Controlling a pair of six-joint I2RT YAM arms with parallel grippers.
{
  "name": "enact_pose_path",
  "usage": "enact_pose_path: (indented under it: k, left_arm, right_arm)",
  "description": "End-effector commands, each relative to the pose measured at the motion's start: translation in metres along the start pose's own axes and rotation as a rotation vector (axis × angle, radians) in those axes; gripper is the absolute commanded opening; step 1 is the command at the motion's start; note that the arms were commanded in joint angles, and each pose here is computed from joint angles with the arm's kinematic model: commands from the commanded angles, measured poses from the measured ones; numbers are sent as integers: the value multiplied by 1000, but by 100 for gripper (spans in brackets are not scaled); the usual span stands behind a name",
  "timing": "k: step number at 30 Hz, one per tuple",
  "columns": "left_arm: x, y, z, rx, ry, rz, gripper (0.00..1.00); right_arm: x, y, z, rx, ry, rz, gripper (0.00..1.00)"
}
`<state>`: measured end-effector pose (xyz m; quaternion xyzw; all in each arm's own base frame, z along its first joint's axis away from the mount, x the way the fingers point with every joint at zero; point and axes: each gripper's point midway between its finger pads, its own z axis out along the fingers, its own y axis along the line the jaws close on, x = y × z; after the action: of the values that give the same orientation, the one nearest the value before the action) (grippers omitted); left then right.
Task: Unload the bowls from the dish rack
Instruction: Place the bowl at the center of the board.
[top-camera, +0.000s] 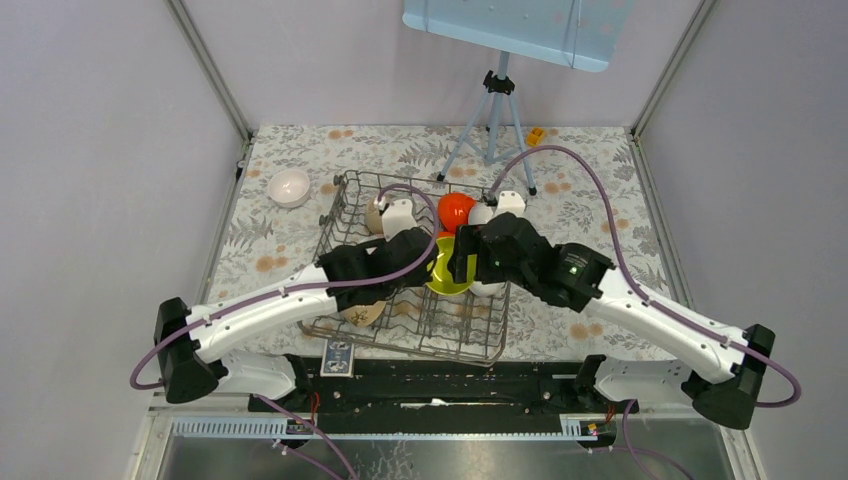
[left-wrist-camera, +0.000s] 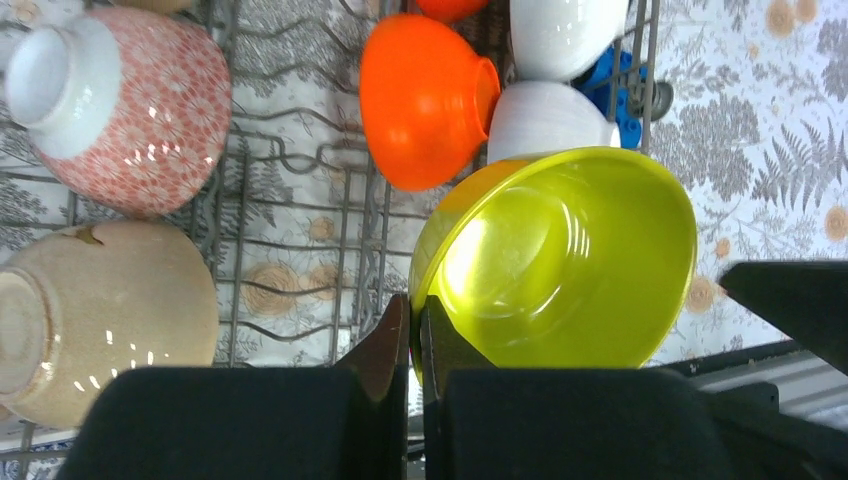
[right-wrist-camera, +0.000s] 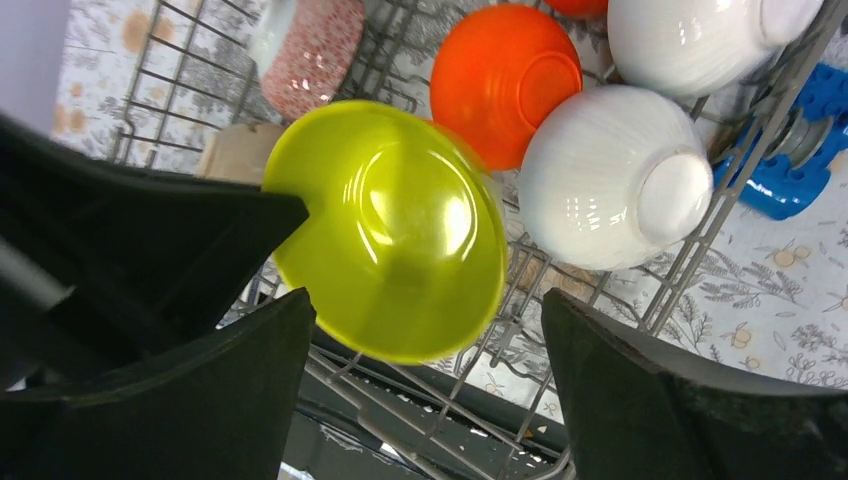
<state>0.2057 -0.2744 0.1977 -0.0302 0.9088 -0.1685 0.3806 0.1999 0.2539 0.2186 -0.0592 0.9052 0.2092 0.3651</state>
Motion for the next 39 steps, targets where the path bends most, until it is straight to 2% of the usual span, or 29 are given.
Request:
enact_pose_path:
  k: [1,3,8,10,12,18,19,23,27,32,39]
  left_arm:
    - [-61,-7,-25,60,-150,-78,0]
    - [-77,3,-30,54,-179,-90,0]
    - [-124,39,-49,-8,-270,-107,0]
    - [-145,58,-59,-48,-317,-116,0]
    - [-159,80,-63,-95,-341,-128,0]
    - [-191,151,-57,-206,-357,-205,0]
    - [-197,173,-57,-240,-370,-247,0]
    - [-205,220,-50,-322,-404,-366,0]
    - [-203,268,-32,-376,-405,-562,0]
    - [-194,327,-13,-445,-417,-810,0]
    - [-170,389,0,-565,-428,-1026,0]
  right_arm:
    - [-38,10,-41,-71,-116,-21,94]
    - [-45,10,-56,-100,-148,-61,99]
    - [-62,5,-90,-192,-295,-150,100]
    - [-57,10,-103,-283,-322,-177,100]
    - [-49,13,-108,-335,-315,-193,100]
    - [-24,-2,-83,-285,-257,-178,100]
    - [-19,-1,-80,-298,-249,-174,100]
    - [-3,4,-72,-351,-221,-146,100]
    - [8,-3,-66,-340,-208,-115,100]
    - [19,-11,-65,-343,-198,-80,100]
    - [26,-26,-75,-337,-221,-46,100]
